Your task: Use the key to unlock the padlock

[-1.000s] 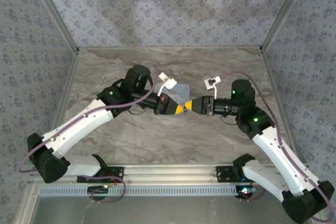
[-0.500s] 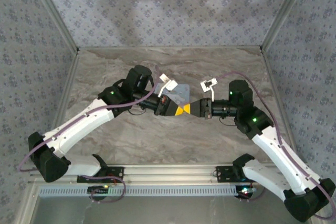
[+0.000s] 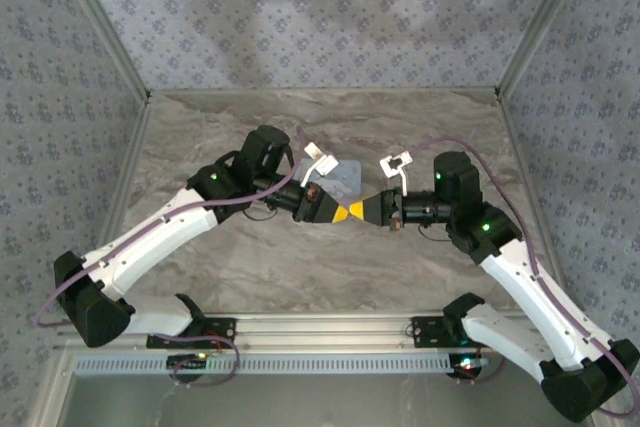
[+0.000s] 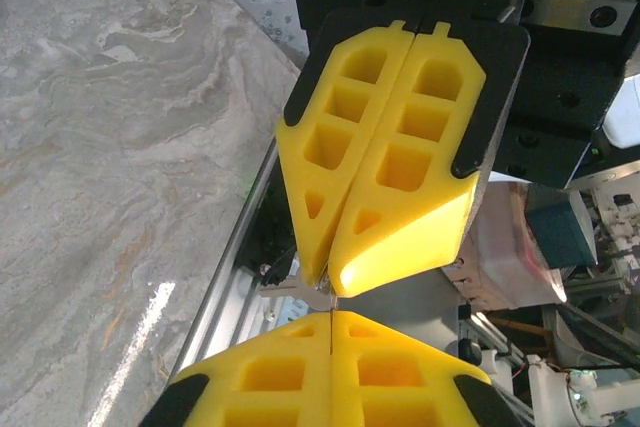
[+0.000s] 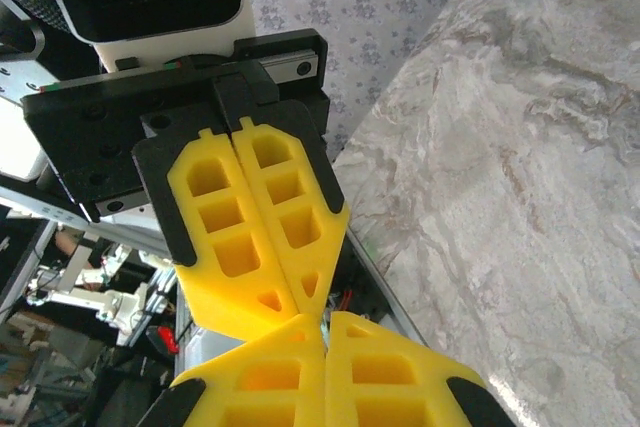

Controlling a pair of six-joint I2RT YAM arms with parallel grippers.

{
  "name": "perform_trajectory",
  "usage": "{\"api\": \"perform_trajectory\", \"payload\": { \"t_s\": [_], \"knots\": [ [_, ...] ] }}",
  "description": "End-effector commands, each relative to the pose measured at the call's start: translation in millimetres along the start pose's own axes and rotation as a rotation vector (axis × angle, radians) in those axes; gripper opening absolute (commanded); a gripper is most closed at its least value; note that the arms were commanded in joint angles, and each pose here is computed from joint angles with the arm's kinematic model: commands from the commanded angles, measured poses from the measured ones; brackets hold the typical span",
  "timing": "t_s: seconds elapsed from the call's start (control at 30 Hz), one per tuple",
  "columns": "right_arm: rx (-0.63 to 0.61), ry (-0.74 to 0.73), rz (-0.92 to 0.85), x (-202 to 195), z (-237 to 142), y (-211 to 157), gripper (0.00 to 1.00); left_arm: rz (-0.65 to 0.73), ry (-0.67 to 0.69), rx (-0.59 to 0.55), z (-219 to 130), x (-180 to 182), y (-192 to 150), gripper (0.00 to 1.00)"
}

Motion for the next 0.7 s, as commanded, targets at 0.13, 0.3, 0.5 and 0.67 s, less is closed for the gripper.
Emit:
{"api": "perform_trajectory", "payload": {
  "t_s": [0.13, 0.3, 0.5, 0.67],
  "knots": [
    [-0.116, -0.032, -0.097, 9.0, -11.9, 5.6, 0.00, 0.008, 0.013, -0.217, -34.2, -6.8, 17.4, 0.37],
    [-0.164, -0.073, -0.114, 6.8, -14.3, 9.0, 0.00, -0.027, 0.047, -0.281, -41.1, -5.7, 16.3, 0.41],
    [-0.266, -0.114, -0.120, 3.2, -16.8, 16.5, 0.00, -0.116, 0.071, -0.411, -42.8, 7.7, 17.2, 0.54],
    [-0.386, -0.025, -0.042, 3.1, -10.9, 29.4, 0.00, -0.150, 0.024, -0.554, -40.1, 18.7, 19.3, 0.58]
  ]
}}
Point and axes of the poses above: each hand's point on the last joint's axis, 136 mm out from that joint toward the fingers, its own z axis out along the fingers, its own x axis along the line the jaws close on, y = z × x, the point moved 7 cm from there along -z, back along the fingers, and after that the axes turned 4 degrees about -z, right-handed, at the moved point
